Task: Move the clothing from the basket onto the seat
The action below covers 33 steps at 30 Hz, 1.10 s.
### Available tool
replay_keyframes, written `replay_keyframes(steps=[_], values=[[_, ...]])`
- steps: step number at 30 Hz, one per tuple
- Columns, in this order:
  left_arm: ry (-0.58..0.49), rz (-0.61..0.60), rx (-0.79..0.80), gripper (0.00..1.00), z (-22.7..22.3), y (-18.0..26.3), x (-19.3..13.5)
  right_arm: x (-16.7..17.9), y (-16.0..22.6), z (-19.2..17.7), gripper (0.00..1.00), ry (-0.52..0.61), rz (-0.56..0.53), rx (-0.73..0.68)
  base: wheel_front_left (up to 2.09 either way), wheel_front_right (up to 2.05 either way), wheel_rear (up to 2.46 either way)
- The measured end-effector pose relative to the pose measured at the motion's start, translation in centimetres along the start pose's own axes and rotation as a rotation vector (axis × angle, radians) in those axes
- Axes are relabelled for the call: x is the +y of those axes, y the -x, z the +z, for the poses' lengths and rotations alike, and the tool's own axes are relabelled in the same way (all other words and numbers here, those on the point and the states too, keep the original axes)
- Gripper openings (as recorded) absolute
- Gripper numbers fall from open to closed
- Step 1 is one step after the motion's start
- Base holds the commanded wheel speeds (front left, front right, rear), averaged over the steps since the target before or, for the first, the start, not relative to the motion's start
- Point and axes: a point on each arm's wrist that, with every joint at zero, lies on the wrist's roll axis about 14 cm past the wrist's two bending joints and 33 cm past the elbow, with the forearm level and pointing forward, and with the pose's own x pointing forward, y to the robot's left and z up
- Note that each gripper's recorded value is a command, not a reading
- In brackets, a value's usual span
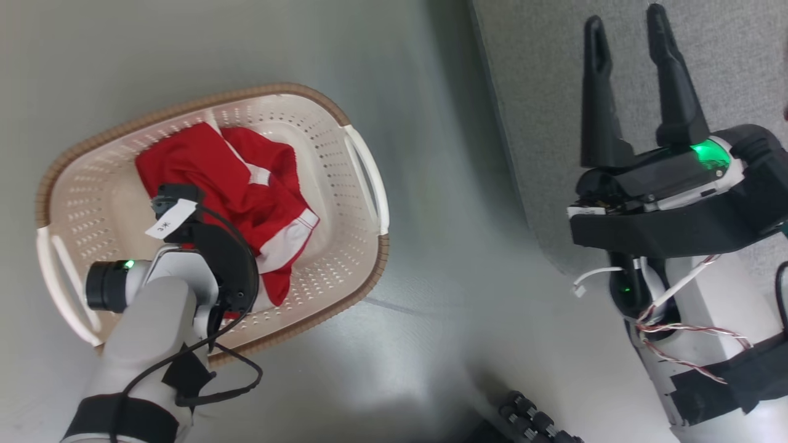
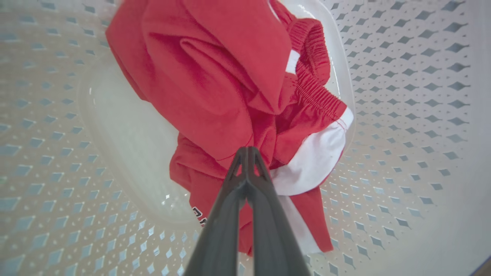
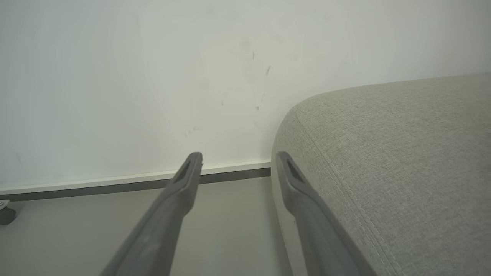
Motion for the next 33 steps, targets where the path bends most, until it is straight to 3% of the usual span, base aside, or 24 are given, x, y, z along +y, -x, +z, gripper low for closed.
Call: replay_keyframes(steps=[14,15,16,17,18,19,33], values=[[0.085,0.009,-0.215,0.0,3.6,4.6,0.8,0.3,0.2,1.0,1.0,0.045,0.05,0.001,0.0,0.0,0.0],[0.087,0.011,-0.228,0.13,3.7,5.0,0.9,0.4,0.3,1.0,1.0,0.045,0.052,0.003,0.0,0.0,0.0],[0.092,0.016,-0.244,0.35,3.8,5.4,1.1,0.5,0.5,1.0,1.0,0.044,0.055,0.007,0.0,0.0,0.0],[0.103,0.023,-0.26,0.42,3.8,5.9,1.4,0.6,0.6,1.0,1.0,0.043,0.062,0.01,0.0,0.0,0.0],[0.105,0.024,-0.274,0.91,3.9,6.4,1.5,0.8,0.7,1.0,1.0,0.042,0.068,0.011,0.0,0.0,0.0],[0.107,0.03,-0.293,1.0,4.2,6.9,1.7,1.0,0.8,1.1,1.0,0.044,0.073,0.011,0.0,0.0,0.0],[0.174,0.096,-0.596,1.0,7.3,14.8,3.6,3.1,2.4,3.7,1.0,0.04,0.129,-0.012,0.0,0.0,0.0]])
